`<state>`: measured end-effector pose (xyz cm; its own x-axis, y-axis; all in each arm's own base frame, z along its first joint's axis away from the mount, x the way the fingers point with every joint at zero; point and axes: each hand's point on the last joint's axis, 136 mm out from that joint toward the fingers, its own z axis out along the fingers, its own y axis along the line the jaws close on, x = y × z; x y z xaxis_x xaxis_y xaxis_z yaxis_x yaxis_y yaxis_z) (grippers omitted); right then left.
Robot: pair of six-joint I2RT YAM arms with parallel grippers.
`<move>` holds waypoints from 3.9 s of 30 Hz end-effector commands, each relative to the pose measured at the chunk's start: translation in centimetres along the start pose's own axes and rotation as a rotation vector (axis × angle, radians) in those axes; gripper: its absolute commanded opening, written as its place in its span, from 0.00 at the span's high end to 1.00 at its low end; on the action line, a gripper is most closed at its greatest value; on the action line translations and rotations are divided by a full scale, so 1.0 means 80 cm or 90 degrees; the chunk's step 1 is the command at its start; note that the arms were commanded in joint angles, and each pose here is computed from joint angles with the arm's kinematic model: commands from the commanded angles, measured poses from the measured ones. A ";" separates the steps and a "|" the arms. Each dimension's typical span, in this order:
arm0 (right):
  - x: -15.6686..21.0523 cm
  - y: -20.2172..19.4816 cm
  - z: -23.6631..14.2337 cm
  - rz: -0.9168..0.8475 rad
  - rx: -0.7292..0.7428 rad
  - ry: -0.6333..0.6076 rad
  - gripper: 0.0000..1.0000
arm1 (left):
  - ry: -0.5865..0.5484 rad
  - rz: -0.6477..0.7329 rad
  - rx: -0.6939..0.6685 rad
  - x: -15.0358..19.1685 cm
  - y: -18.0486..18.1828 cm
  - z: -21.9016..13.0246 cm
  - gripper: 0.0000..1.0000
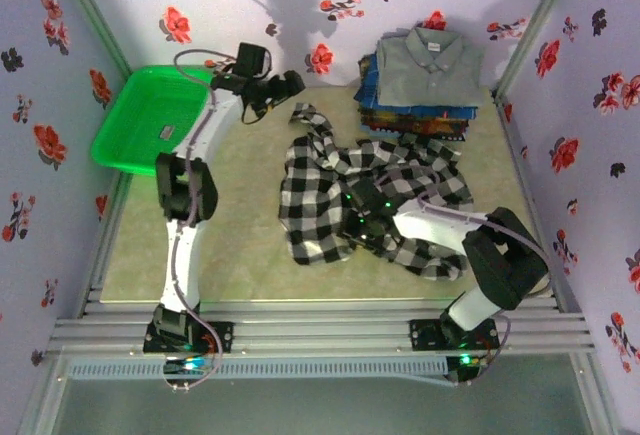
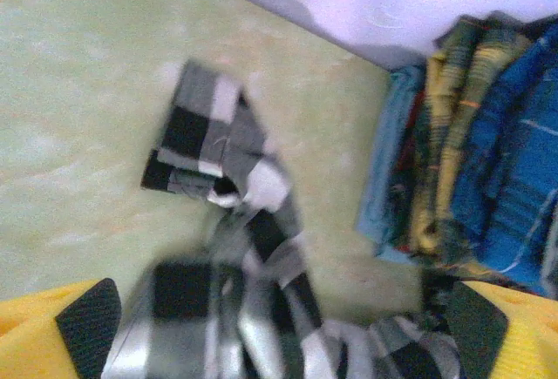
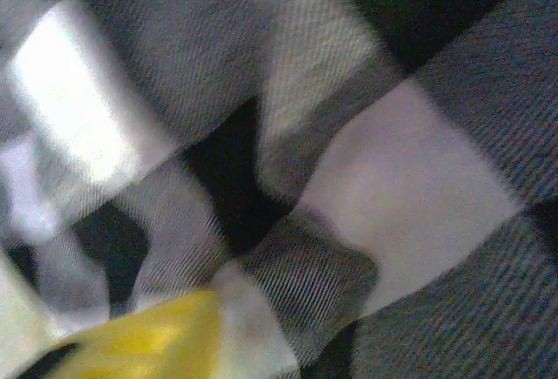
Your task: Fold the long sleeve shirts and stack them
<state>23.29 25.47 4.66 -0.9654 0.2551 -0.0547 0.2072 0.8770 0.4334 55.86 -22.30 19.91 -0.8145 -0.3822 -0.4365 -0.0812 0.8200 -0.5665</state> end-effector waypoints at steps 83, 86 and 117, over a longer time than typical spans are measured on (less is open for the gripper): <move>0.222 0.214 -0.311 -0.515 -0.486 0.261 0.48 | 0.081 -0.171 -0.171 0.248 0.245 -0.131 0.94; 0.124 0.168 -0.286 -0.477 -0.320 0.107 0.31 | 0.087 -0.162 -0.176 0.255 0.249 -0.136 0.94; -0.326 -0.099 -0.056 -0.212 0.150 -0.132 0.32 | 0.111 -0.195 -0.208 0.309 0.312 -0.152 0.92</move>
<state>44.81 8.47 6.27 -0.9498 -0.0111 -0.3125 -0.0366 0.9964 0.0758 26.56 -6.38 3.40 -0.7989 -0.5855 -0.1379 -0.4999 0.7737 -0.3891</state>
